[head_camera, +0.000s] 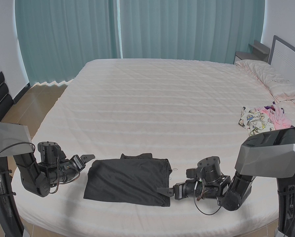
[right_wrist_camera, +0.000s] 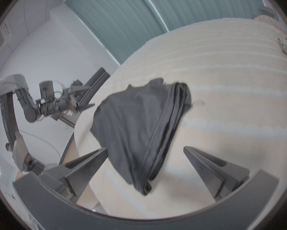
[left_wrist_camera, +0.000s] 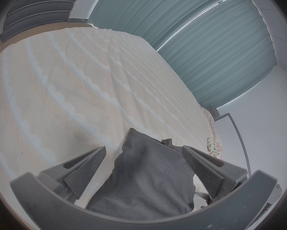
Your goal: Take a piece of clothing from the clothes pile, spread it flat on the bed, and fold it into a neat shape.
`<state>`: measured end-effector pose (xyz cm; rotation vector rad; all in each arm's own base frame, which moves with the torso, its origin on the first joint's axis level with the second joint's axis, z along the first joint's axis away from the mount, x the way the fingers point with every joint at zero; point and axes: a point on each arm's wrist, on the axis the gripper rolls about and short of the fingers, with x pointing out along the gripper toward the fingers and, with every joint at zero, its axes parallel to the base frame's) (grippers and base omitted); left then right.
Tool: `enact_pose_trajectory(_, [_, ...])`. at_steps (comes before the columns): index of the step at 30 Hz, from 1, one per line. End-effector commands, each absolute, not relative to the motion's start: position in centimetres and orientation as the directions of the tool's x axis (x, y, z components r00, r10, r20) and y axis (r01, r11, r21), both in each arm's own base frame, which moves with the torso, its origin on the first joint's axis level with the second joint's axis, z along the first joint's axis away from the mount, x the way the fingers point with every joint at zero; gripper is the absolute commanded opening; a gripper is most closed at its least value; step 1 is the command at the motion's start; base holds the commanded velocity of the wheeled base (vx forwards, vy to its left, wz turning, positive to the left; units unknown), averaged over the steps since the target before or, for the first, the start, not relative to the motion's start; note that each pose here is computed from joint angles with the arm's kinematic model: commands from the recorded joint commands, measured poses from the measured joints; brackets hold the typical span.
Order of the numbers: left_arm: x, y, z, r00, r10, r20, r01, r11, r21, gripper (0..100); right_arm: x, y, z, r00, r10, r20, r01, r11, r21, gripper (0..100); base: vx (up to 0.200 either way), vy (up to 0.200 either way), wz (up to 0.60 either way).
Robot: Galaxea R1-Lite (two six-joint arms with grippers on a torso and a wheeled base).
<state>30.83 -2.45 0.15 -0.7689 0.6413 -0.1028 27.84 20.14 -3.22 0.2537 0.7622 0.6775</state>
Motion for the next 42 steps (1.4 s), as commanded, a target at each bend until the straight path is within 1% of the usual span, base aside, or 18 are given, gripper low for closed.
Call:
enact_pose_trajectory(1, [30.8,-2.5,0.1,0.805,-0.314,-0.503,-0.141,0.724,-0.676,100,31.1,19.9,-2.2,0.604,0.636,-0.479,-0.426,0.767,0.480,100,0.000,0.000,0.00])
enact_pose_trajectory(4, [30.8,-2.5,0.1,0.805,-0.314,-0.503,-0.141,0.723,-0.676,100,32.2,20.7,-2.2,0.617,0.642,-0.455,-0.393,0.752,0.529,100,0.000,0.000,0.00])
enact_pose_trajectory(5, [30.9,-2.5,0.1,0.806,-0.314,-0.502,-0.140,0.723,-0.677,100,32.9,21.1,-2.3,0.624,0.634,-0.456,-0.365,0.753,0.547,100,0.000,0.000,0.00])
enact_pose_trajectory(8, [30.9,-2.5,0.1,0.807,-0.314,-0.501,-0.140,0.722,-0.678,100,33.6,21.6,-2.4,0.632,0.626,-0.457,-0.347,0.756,0.556,100,0.000,0.000,0.00])
enact_pose_trajectory(9, [30.9,-2.4,0.2,0.809,-0.313,-0.497,-0.139,0.720,-0.680,100,35.1,22.5,-2.8,0.656,0.596,-0.463,-0.311,0.772,0.555,100,0.000,0.000,0.00])
enact_pose_trajectory(10, [30.9,-2.5,0.2,0.808,-0.314,-0.498,-0.139,0.721,-0.679,100,35.5,22.7,-2.9,0.658,0.591,-0.467,-0.305,0.776,0.552,100,0.000,0.000,0.00])
enact_pose_trajectory(19, [30.9,-2.4,0.2,0.809,-0.311,-0.499,-0.141,0.721,-0.679,100,37.2,24.1,-3.9,0.658,0.586,-0.472,-0.304,0.781,0.546,100,0.000,0.000,0.00])
enact_pose_trajectory(23, [30.9,-2.4,0.2,0.809,-0.311,-0.499,-0.141,0.721,-0.679,100,37.6,24.3,-4.5,0.662,0.569,-0.488,-0.292,0.795,0.531,100,0.000,0.000,0.00])
enact_pose_trajectory(28, [31.0,-2.4,0.2,0.809,-0.311,-0.499,-0.141,0.721,-0.679,100,38.0,24.5,-4.6,0.667,0.564,-0.487,-0.289,0.798,0.528,100,0.000,0.000,0.00])
enact_pose_trajectory(29, [31.0,-2.4,0.2,0.809,-0.311,-0.499,-0.141,0.721,-0.679,100,38.0,24.5,-4.6,0.669,0.563,-0.486,-0.289,0.799,0.528,0,0.000,0.000,0.00])
enact_pose_trajectory(42, [31.0,-2.4,0.2,0.809,-0.311,-0.499,-0.140,0.722,-0.678,100,38.8,23.4,-4.1,0.706,0.525,-0.475,-0.258,0.815,0.519,0,0.000,0.000,0.00])
